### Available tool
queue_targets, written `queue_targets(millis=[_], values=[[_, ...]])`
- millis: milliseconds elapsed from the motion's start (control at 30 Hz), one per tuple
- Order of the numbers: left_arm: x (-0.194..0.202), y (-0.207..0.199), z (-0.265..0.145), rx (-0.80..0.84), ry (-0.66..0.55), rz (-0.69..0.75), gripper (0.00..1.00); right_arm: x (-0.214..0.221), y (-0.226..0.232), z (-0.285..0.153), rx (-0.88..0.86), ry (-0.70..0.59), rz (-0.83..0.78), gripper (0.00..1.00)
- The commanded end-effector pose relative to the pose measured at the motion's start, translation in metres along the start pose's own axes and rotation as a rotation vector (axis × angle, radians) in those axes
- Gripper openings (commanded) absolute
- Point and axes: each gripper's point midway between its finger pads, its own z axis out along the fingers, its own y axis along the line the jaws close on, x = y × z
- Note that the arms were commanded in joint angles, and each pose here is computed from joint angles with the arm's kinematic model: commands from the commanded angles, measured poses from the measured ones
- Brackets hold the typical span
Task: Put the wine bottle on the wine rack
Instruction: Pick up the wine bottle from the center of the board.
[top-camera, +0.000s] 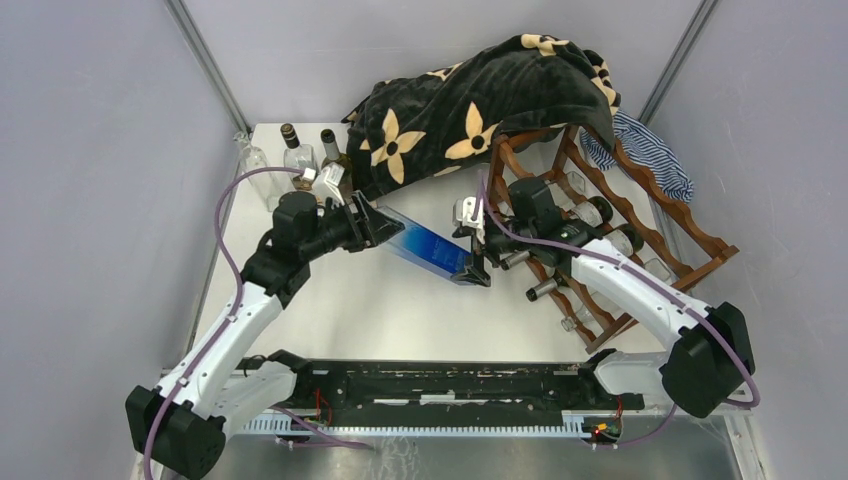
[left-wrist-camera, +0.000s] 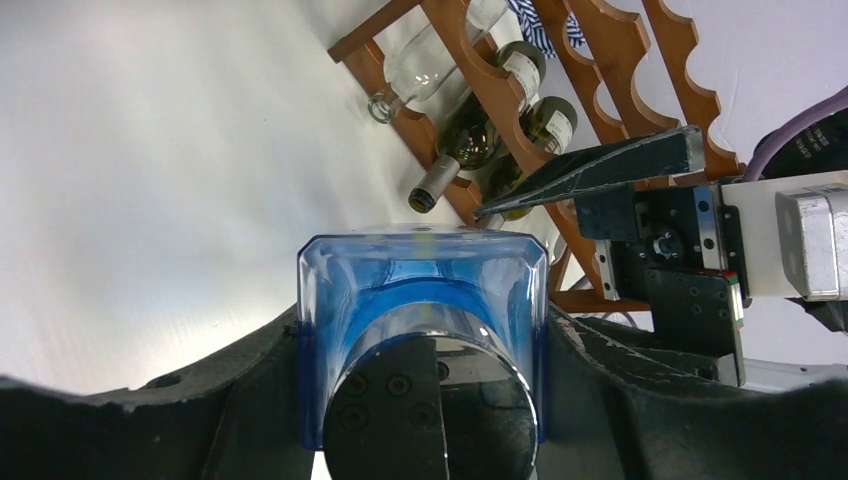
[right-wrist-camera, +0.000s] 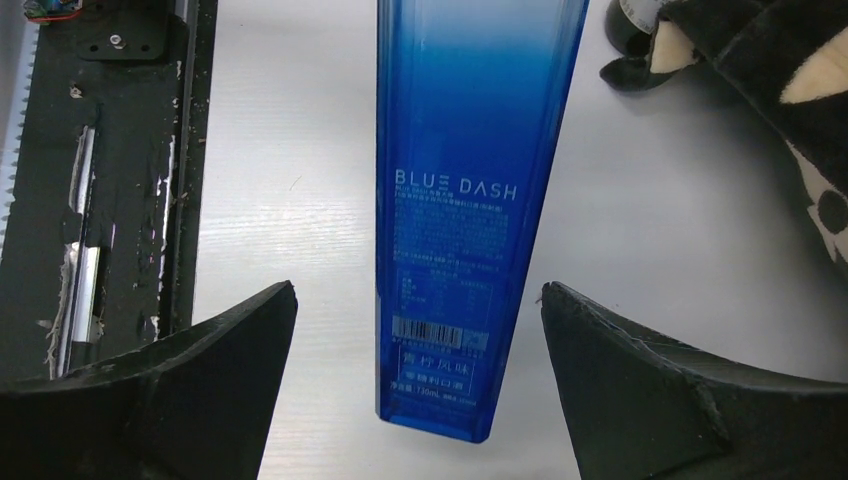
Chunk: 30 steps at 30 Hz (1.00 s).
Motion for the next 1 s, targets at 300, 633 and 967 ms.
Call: queue_targets(millis=[300,633,967], values=[[-0.041,-0.083,-0.002,0.282,-0.16,-0.027,0.02,0.02,-0.022,0.013,0.13,0.081,-0.033,0.98],[-0.038,-0.084,0.004,0.306,-0.155,-0.118,0.02,0.036,-0.02,0.013,0.17,0.118,-0.16,0.94],[-0.026,-0.073,0.008,0.294,-0.128,-0.13,0.23,0.03,-0.011,0.01,0.098,0.098,-0.198,0.0]])
